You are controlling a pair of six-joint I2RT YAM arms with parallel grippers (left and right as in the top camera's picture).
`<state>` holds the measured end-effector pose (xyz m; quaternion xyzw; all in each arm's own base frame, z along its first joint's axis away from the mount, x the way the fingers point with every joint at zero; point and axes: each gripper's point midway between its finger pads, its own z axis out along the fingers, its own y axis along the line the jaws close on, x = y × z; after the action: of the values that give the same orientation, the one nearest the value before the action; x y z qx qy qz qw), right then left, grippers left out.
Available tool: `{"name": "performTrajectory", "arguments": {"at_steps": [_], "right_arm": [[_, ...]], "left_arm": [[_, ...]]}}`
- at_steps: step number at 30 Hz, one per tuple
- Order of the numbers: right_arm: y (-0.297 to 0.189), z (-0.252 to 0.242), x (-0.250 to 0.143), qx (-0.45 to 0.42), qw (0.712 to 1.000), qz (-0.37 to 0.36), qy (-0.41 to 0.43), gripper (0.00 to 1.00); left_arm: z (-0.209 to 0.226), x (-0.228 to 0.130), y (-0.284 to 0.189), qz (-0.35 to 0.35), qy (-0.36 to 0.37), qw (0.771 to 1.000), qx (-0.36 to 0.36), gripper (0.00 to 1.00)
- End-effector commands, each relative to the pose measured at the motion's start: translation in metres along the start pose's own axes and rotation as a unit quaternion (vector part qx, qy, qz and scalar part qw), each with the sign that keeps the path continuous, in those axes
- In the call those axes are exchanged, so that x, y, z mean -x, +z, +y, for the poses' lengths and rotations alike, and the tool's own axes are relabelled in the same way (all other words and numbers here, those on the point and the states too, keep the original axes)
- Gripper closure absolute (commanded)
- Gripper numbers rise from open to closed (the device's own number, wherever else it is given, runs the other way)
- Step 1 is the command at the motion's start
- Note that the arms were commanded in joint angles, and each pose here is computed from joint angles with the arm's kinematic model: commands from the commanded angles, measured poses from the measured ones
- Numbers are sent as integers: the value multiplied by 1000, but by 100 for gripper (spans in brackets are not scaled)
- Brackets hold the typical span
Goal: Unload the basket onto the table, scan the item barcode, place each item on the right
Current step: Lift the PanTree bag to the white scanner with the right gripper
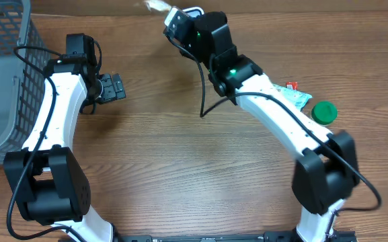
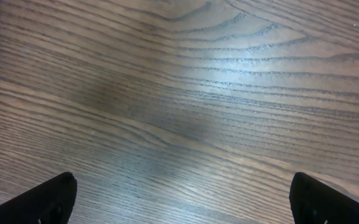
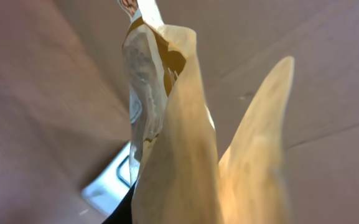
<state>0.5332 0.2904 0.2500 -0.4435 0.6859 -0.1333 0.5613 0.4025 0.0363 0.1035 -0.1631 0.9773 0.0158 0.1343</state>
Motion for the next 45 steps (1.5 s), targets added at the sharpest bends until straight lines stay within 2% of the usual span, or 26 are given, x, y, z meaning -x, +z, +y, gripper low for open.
{"name": "performTrajectory", "arguments": {"at_steps": [1,7,17,24,36,40,45], "right_arm": [[25,-4,-27,-52,997,43,-46,96],[48,-8,-45,-114,990,58,-63,96],[55,8,-59,-91,991,74,-67,96],[56,8,-61,-92,992,73,-35,96],[55,4,-59,-102,992,72,-27,96],[48,-4,-50,-108,992,63,-5,96],[16,-42,-16,-136,987,22,81,96]], "left_arm": [[-1,2,1,-2,9,1000,5,0],[-1,2,1,-2,9,1000,5,0],[-2,2,1,-2,9,1000,5,0],[-1,2,1,-2,9,1000,5,0],[-1,2,1,-2,9,1000,5,0],[-1,2,1,-2,9,1000,5,0],[-1,2,1,-2,9,1000,5,0]]}}
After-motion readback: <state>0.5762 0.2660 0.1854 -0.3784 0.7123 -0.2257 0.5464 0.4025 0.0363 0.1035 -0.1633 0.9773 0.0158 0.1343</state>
